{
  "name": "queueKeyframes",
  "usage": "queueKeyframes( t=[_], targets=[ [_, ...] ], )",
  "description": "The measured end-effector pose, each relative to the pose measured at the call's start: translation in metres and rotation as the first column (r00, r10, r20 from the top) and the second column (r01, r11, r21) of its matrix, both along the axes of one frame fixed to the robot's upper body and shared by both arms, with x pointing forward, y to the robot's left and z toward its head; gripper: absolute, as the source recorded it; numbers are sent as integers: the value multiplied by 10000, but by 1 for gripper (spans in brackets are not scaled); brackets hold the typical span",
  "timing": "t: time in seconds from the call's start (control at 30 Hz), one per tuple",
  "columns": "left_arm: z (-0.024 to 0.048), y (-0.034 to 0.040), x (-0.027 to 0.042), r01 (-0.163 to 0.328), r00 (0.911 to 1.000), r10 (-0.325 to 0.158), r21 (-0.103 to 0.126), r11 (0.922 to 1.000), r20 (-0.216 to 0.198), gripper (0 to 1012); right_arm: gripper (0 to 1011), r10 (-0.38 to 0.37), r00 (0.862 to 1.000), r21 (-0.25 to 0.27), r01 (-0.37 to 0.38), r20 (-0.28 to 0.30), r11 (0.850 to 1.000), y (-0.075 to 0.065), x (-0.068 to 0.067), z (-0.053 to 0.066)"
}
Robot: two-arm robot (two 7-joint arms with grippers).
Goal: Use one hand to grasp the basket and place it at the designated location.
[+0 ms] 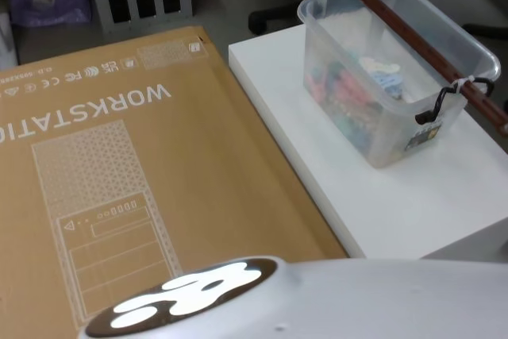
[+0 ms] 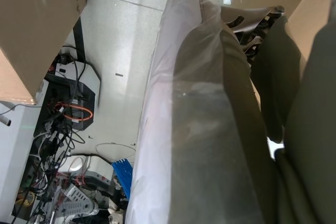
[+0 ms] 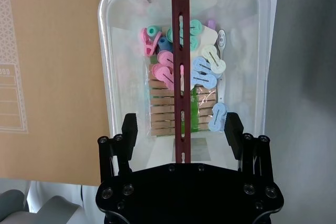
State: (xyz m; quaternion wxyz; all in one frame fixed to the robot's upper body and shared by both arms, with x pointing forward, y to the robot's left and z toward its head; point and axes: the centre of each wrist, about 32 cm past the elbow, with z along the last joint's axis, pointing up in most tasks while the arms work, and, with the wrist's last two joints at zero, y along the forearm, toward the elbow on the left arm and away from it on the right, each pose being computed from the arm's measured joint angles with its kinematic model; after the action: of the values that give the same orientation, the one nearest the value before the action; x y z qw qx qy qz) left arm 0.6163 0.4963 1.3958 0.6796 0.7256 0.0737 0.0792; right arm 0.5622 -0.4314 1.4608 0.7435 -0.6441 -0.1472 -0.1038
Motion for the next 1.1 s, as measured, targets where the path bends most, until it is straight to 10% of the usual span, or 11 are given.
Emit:
queueKeyframes(
  t=[1.1],
  targets=[
    [0, 0, 0, 1, 10000, -1, 0, 10000, 0, 0, 1000, 36, 9983, -237, -50, -578, 9997, 63, 144, -196]
  ],
)
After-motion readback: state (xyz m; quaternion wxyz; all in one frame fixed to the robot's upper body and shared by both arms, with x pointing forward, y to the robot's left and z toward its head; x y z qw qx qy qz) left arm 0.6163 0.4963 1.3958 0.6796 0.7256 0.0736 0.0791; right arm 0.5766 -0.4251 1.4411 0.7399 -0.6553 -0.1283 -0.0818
